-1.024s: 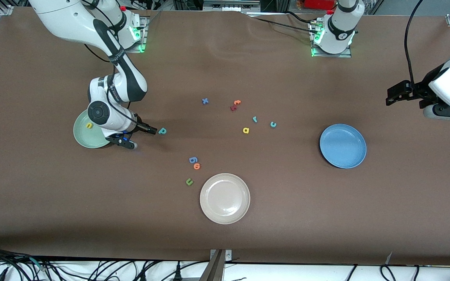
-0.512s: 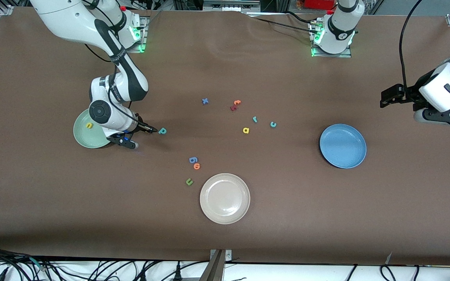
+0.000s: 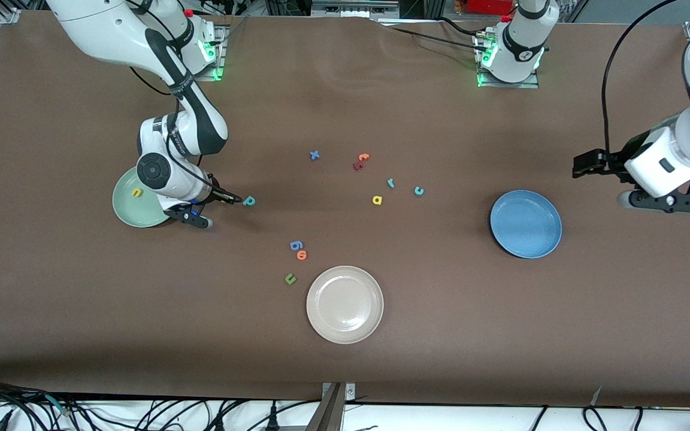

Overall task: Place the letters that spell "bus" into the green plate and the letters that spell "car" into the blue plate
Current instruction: 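Drop the 2 into the green plate while the left gripper reaches the teal c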

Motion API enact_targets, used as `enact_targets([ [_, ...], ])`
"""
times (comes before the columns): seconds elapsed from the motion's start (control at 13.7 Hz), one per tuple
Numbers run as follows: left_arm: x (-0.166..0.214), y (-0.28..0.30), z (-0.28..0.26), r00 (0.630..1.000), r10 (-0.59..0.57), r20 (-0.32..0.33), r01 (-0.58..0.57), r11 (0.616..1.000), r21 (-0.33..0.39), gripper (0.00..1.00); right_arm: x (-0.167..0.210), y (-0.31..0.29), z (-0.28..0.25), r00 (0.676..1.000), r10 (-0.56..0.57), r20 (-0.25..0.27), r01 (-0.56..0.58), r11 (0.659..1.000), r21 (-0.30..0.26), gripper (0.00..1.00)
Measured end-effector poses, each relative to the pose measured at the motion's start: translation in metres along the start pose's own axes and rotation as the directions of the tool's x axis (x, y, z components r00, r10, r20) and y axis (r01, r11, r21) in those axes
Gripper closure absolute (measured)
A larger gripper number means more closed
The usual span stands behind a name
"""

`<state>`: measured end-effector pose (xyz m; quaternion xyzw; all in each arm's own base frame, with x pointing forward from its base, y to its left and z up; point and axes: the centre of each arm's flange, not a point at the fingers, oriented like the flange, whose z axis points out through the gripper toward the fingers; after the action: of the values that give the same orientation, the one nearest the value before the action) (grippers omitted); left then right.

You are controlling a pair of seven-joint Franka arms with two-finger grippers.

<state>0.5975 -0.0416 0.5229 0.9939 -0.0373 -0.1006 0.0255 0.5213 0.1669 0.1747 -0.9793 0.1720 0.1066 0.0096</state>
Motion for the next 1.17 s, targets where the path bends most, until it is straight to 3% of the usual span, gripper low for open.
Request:
enact_targets([
  [0.37,0.015,0.091,0.068,1.000,-0.005,-0.002,0.005,0.999,-0.038,0.00,0.010,0.021,-0.050,1.000,0.014,0.019,-0.014,1.000,-0.021,0.79],
  [0.66,-0.004,0.174,0.156,0.999,-0.024,-0.039,0.023,0.999,-0.024,0.00,0.034,0.095,-0.091,0.997,-0.030,0.068,0.033,0.999,-0.044,0.79],
  [0.88,-0.028,0.200,0.222,0.994,-0.064,-0.084,0.062,0.998,-0.026,0.00,0.059,0.164,-0.083,0.991,-0.089,0.095,0.094,0.995,-0.046,0.79],
  [1.17,-0.064,0.218,0.286,0.979,-0.119,-0.167,0.114,0.993,-0.043,0.00,0.072,0.197,-0.040,0.981,-0.137,0.134,0.146,0.987,-0.060,0.79],
])
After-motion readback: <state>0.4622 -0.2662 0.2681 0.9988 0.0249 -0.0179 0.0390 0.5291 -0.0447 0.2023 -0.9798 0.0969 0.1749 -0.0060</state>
